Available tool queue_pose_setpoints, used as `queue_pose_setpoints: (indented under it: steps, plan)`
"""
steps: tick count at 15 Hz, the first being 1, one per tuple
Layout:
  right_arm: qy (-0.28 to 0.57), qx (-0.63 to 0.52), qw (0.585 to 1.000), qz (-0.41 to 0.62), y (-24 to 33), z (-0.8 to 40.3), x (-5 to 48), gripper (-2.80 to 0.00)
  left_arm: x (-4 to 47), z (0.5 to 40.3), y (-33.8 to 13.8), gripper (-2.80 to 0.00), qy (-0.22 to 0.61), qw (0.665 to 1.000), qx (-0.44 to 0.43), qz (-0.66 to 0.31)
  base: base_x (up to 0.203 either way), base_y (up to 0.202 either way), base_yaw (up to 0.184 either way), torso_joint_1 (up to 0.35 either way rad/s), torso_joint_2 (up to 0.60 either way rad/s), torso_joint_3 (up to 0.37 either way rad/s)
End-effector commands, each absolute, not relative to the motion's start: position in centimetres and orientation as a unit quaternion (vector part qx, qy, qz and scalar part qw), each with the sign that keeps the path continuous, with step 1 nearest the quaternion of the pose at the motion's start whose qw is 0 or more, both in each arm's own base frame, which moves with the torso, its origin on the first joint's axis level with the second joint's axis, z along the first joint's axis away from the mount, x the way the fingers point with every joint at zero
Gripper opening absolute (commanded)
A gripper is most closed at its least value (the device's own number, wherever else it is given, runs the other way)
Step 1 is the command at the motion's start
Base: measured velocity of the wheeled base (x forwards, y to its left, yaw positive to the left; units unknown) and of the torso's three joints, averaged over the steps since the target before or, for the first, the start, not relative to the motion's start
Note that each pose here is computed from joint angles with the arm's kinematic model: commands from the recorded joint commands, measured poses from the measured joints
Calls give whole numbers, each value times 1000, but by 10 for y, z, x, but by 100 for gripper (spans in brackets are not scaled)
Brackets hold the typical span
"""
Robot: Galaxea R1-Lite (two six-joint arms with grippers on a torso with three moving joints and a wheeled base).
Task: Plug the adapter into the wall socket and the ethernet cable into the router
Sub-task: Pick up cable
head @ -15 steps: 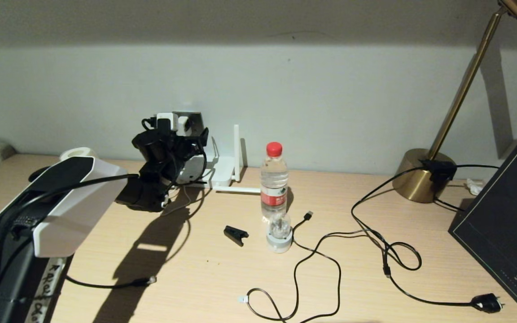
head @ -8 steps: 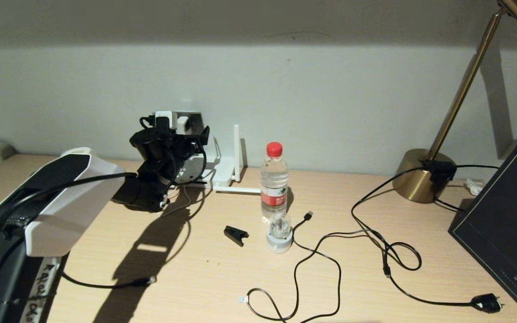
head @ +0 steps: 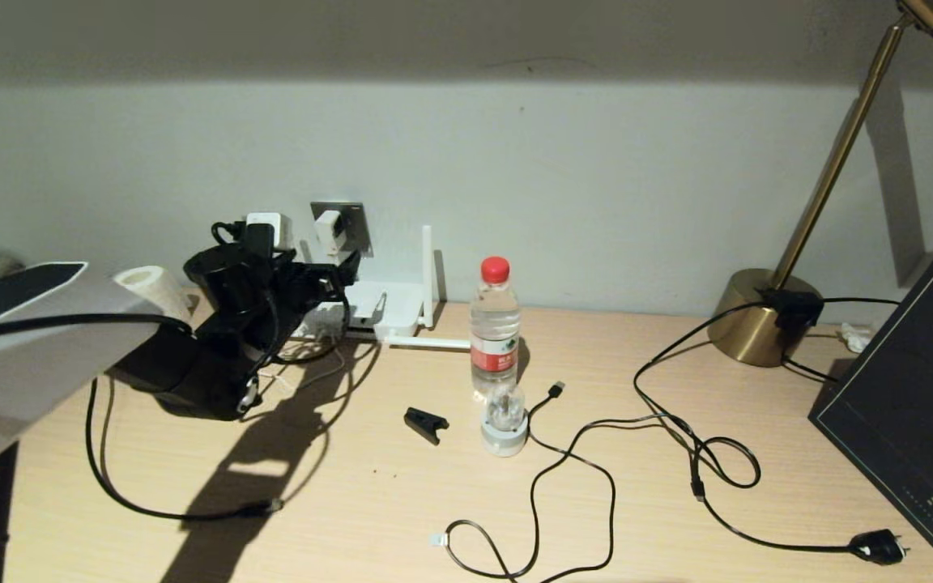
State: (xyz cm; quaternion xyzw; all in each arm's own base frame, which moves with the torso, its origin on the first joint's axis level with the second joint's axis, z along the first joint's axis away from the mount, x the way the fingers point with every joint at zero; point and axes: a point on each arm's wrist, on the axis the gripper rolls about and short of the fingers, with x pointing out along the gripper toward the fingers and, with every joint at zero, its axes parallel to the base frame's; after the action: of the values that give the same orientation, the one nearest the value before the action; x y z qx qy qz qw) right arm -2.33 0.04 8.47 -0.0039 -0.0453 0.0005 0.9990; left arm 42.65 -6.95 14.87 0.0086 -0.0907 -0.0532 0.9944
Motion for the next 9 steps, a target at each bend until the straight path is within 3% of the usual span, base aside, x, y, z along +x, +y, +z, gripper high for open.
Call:
queue_pose_setpoints:
  steps: [1,4,9]
  plan:
    - [-28,-4,1000,1,0,75,-20,-280,394,179,-62,0,-110,992,8,-55,0,0,0,0,0,0]
    - [-27,-4,1000,1,0,75,-20,-280,361,199,-57,0,-118,991,8,-60,0,0,0,0,0,0]
    - [-28,-4,1000,1,0,75,-20,-280,267,177,-37,0,-12,989,80,-125,0,0,0,0,0,0]
